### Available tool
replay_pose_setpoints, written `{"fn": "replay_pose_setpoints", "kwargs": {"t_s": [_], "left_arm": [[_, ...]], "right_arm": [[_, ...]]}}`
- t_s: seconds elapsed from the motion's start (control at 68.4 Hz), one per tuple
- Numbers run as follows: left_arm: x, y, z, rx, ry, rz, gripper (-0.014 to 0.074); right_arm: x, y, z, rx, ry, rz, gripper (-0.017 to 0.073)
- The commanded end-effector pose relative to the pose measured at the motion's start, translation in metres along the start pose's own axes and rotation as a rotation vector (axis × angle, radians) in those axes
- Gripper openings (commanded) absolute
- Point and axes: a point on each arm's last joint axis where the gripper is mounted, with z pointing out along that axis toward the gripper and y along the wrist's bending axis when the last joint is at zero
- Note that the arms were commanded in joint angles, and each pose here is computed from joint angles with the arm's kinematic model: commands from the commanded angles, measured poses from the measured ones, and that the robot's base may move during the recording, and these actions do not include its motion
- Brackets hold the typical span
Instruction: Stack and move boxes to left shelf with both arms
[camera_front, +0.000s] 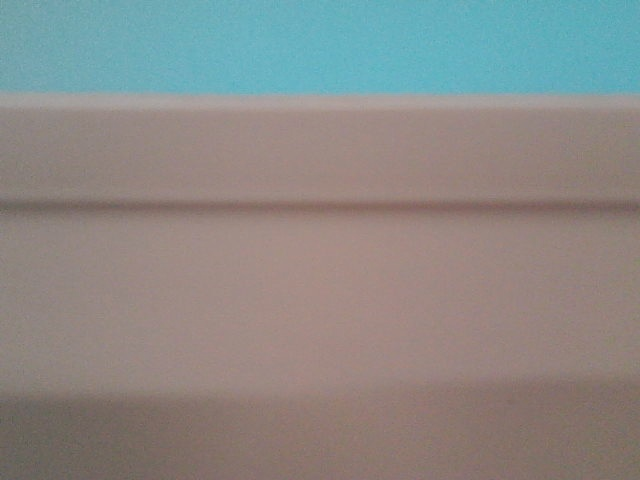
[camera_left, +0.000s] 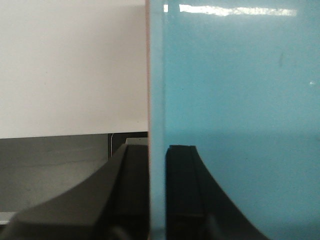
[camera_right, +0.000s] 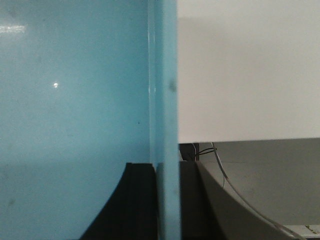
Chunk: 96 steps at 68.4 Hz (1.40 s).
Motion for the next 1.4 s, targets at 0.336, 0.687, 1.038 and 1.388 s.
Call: {"fn": "replay_pose_setpoints", "kwargs": {"t_s": [0.336, 0.687, 1.038, 1.388], "left_arm": [[0.0098, -0.0003, -0.0225, 0.057, 0.052, -0.012, -0.0012], [0.0098, -0.0003, -0.0225, 0.057, 0.052, -0.012, -0.0012], [0.0098, -0.0003, -0.0225, 0.057, 0.052, -0.012, -0.0012], [0.0099, -0.0004, -0.0226, 0.058, 0.054, -0.012, -0.0012]], "right_arm": [[-0.0023, -0.0041, -0.0171, -0.026, -0.045, 0.006, 0.0057], [-0.0023, -0.0041, -0.0171, -0.026, -0.045, 0.006, 0.0057], [-0.0023, -0.0041, -0.0171, -0.026, -0.045, 0.006, 0.0057], [-0.0023, -0.0041, -0.0171, -0.026, -0.045, 0.006, 0.0057]]}}
